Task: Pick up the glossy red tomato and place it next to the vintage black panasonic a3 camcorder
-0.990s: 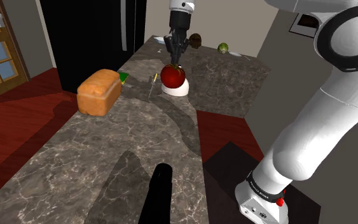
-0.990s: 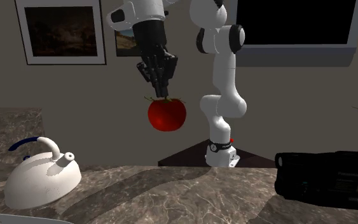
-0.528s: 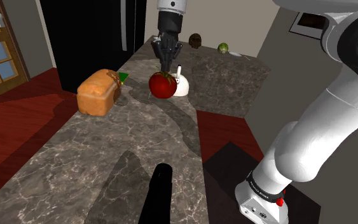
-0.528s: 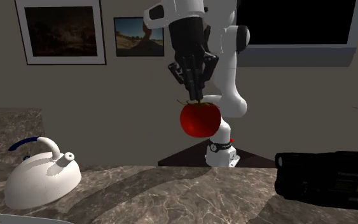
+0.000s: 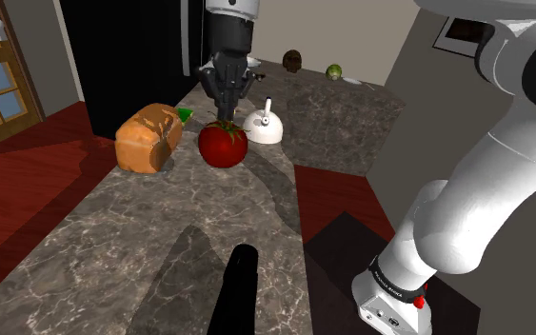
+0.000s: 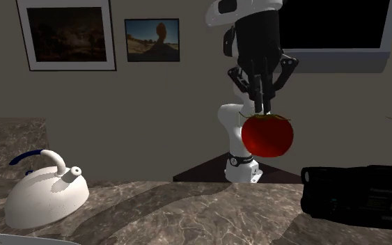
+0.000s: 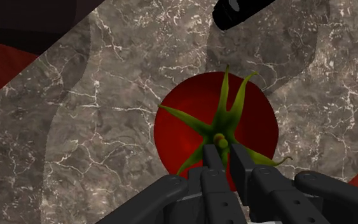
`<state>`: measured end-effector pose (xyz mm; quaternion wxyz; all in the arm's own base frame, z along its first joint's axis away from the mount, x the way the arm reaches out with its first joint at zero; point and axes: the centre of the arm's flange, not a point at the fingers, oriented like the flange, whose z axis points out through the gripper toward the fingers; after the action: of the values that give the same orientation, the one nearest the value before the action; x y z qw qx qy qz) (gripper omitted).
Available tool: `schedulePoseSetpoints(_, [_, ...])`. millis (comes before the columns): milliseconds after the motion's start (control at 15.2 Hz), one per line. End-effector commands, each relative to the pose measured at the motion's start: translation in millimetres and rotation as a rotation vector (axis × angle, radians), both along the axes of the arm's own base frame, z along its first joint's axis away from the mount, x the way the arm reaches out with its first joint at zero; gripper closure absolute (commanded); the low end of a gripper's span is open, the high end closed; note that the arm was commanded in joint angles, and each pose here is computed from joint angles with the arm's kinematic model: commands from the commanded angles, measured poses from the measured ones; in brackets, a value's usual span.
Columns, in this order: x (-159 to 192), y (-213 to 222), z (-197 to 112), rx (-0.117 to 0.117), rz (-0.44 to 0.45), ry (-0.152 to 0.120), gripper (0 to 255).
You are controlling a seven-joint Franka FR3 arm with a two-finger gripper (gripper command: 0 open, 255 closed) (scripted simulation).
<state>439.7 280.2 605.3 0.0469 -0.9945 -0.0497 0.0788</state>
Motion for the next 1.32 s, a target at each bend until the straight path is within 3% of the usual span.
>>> schedulePoseSetpoints(0, [-13.6, 26.1, 1.2, 0.0, -0.001, 0.0, 255])
schedulePoseSetpoints(1122, [-107.3, 230.0, 1.2, 0.0, -0.001, 0.0, 255])
schedulePoseSetpoints(1254, [-109.6, 234.9, -4.1, 0.0, -0.001, 0.0, 255])
